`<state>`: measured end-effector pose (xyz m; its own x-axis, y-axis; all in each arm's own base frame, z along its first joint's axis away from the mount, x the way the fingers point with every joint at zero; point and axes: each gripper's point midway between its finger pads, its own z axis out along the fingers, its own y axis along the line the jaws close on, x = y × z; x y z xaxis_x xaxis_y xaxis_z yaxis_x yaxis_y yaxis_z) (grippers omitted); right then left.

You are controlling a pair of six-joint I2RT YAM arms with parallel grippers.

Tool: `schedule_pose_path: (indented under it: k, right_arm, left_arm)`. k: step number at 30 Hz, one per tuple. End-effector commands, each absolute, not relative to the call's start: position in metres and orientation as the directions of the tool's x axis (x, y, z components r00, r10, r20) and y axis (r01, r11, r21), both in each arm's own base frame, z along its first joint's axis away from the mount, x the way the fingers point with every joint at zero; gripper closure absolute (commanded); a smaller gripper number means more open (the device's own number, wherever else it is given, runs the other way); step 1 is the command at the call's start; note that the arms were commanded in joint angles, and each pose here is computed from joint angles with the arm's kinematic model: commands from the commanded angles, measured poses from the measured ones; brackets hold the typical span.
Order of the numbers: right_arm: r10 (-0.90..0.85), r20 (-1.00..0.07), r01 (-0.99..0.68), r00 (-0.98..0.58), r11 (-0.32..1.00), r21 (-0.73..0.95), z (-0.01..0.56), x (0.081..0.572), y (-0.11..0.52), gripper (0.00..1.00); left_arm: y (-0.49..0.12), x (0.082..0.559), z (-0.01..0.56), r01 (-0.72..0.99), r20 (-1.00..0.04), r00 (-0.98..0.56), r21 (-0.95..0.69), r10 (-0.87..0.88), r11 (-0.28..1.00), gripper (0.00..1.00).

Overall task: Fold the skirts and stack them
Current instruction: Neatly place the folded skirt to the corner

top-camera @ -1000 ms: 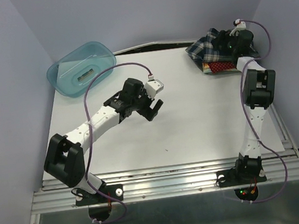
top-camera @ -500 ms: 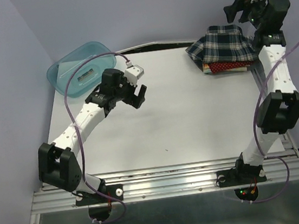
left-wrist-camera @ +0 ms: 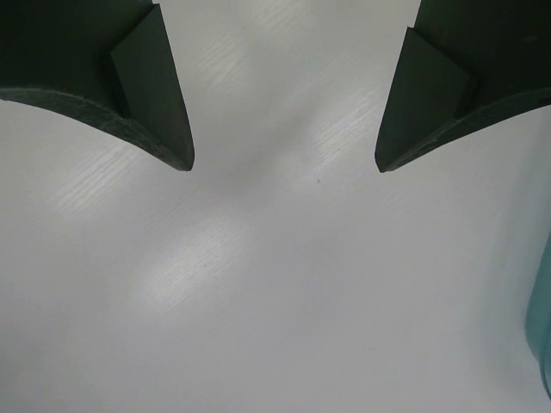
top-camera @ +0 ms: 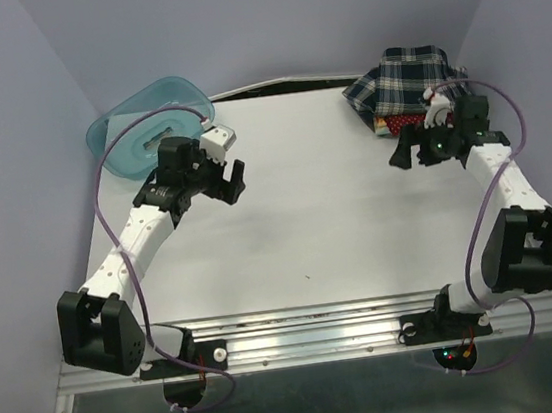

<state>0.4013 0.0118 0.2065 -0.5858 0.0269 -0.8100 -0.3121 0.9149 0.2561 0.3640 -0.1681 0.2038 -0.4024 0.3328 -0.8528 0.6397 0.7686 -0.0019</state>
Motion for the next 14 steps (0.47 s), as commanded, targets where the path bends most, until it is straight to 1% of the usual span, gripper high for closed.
schedule_pose_path:
  k: [1, 6, 9, 14]
  right_arm:
    - [-0.115, -0.731, -0.407, -0.672, 0.883, 0.235, 0.164, 0.347, 0.044, 0.00]
    - [-0.185, -0.696, -0.414, -0.694, 0.893, 0.175, 0.137, 0.323, 0.046, 0.00]
    - [-0.194, -0.678, -0.413, -0.709, 0.893, 0.176, 0.125, 0.312, 0.046, 0.00]
    - [-0.201, -0.685, -0.430, -0.700, 0.885, 0.179, 0.130, 0.306, 0.051, 0.00]
  left_arm:
    - [-0.153, 0.342, 0.191, 0.645, -0.847, -0.373, 0.055, 0.378, 0.762, 0.01]
    - [-0.134, 0.327, 0.158, 0.612, -0.805, -0.418, 0.094, 0.422, 0.785, 0.01]
    - [-0.131, 0.322, 0.151, 0.617, -0.788, -0.432, 0.096, 0.439, 0.781, 0.01]
    - [-0.134, 0.324, 0.161, 0.622, -0.802, -0.414, 0.096, 0.430, 0.777, 0.01]
